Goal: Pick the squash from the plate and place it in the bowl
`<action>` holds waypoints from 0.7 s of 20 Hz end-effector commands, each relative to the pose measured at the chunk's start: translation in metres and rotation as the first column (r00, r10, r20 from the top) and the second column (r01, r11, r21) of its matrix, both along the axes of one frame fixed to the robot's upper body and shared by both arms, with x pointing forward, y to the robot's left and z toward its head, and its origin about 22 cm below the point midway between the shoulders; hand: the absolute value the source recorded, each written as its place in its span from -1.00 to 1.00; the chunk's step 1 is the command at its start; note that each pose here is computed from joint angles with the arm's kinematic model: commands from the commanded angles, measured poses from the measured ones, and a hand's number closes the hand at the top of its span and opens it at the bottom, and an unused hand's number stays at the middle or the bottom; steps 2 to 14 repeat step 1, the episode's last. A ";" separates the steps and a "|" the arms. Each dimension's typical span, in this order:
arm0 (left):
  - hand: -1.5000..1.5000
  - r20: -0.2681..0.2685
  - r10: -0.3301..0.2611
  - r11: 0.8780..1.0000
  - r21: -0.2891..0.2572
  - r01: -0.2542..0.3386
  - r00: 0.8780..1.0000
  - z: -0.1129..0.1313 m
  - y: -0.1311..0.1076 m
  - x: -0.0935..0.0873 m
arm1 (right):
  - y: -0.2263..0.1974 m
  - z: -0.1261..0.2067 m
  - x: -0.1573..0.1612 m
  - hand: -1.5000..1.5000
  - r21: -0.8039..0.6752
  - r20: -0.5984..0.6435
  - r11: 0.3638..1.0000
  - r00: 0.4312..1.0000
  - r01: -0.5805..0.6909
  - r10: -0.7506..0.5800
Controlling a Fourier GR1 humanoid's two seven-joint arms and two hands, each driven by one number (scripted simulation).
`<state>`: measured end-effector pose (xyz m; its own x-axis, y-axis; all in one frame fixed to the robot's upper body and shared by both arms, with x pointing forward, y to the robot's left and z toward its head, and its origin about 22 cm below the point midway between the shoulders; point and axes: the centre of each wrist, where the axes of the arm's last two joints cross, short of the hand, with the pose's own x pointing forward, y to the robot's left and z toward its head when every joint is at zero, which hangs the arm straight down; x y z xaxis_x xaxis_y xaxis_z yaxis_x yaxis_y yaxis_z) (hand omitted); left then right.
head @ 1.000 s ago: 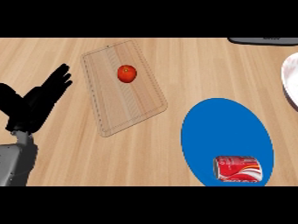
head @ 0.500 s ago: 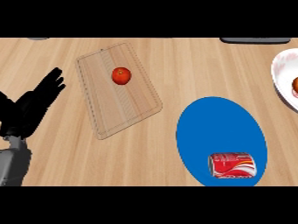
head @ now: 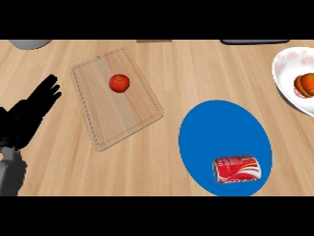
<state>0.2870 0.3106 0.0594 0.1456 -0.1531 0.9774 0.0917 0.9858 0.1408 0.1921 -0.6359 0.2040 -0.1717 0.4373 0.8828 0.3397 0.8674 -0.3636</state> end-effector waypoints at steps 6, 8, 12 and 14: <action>0.00 -0.015 0.024 1.000 -0.009 -0.025 1.000 -0.005 0.016 -0.006 | -0.010 -0.012 -0.030 1.00 0.052 0.115 0.965 0.962 -0.256 0.249; 0.00 -0.015 0.024 1.000 -0.009 -0.025 1.000 -0.005 0.016 -0.006 | -0.010 -0.012 -0.030 1.00 0.052 0.115 0.965 0.962 -0.256 0.249; 0.00 -0.015 0.024 1.000 -0.009 -0.025 1.000 -0.005 0.016 -0.006 | -0.010 -0.012 -0.030 1.00 0.052 0.115 0.965 0.962 -0.256 0.249; 0.00 -0.015 0.024 1.000 -0.009 -0.025 1.000 -0.005 0.016 -0.006 | -0.010 -0.012 -0.030 1.00 0.052 0.115 0.965 0.962 -0.256 0.249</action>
